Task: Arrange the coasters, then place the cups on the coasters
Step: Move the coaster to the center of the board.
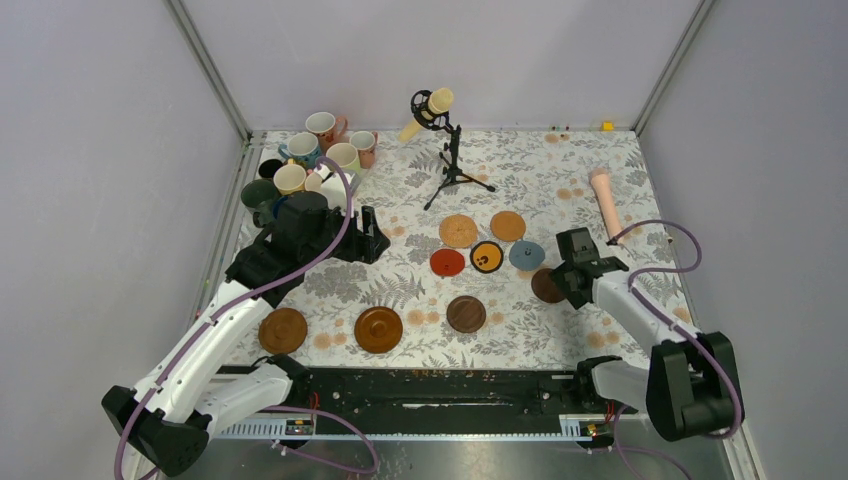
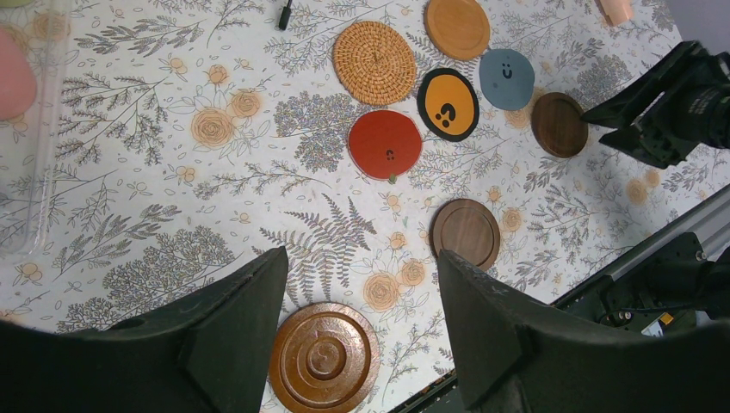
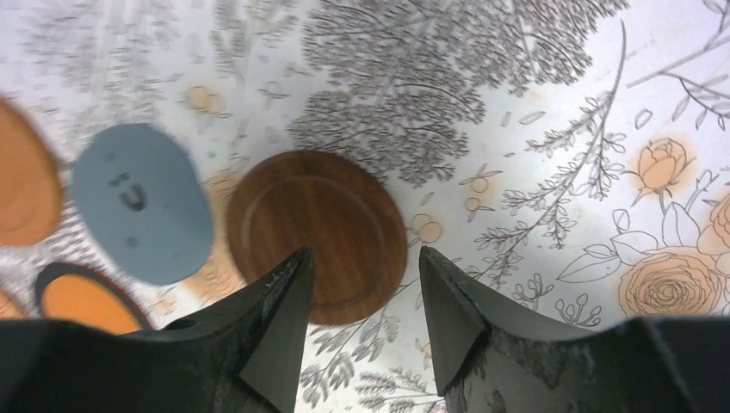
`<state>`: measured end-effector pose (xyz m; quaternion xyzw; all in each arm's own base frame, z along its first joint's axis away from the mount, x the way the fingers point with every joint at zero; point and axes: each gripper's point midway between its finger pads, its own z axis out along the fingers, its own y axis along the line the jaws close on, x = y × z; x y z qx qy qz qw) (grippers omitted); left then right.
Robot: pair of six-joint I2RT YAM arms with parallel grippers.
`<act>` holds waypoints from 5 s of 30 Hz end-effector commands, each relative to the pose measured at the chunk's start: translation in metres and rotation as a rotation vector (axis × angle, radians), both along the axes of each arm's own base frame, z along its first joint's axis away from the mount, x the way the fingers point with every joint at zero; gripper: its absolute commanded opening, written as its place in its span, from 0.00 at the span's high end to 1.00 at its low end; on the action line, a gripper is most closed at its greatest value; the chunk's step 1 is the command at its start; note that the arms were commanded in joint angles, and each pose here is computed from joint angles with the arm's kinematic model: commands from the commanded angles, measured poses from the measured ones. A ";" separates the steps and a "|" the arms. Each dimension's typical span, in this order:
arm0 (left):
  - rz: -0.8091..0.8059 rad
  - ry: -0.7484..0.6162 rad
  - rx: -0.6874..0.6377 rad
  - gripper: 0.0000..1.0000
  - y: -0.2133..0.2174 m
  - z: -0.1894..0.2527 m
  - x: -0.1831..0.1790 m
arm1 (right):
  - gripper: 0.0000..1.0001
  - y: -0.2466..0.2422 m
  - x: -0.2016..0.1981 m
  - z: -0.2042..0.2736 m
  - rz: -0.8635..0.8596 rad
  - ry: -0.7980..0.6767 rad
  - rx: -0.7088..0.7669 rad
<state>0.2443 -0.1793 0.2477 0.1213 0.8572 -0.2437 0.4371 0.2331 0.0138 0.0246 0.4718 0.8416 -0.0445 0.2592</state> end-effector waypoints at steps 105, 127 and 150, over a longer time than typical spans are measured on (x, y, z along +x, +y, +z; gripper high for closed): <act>0.344 -0.286 -0.059 0.31 0.068 0.063 0.002 | 0.48 0.194 -0.044 -0.015 1.234 0.079 -0.231; 0.340 -0.279 -0.056 0.31 0.066 0.061 0.004 | 0.56 0.165 -0.018 -0.040 1.198 0.134 -0.381; 0.350 -0.283 -0.051 0.31 0.069 0.060 0.004 | 0.56 0.138 -0.014 -0.040 1.046 0.188 -0.407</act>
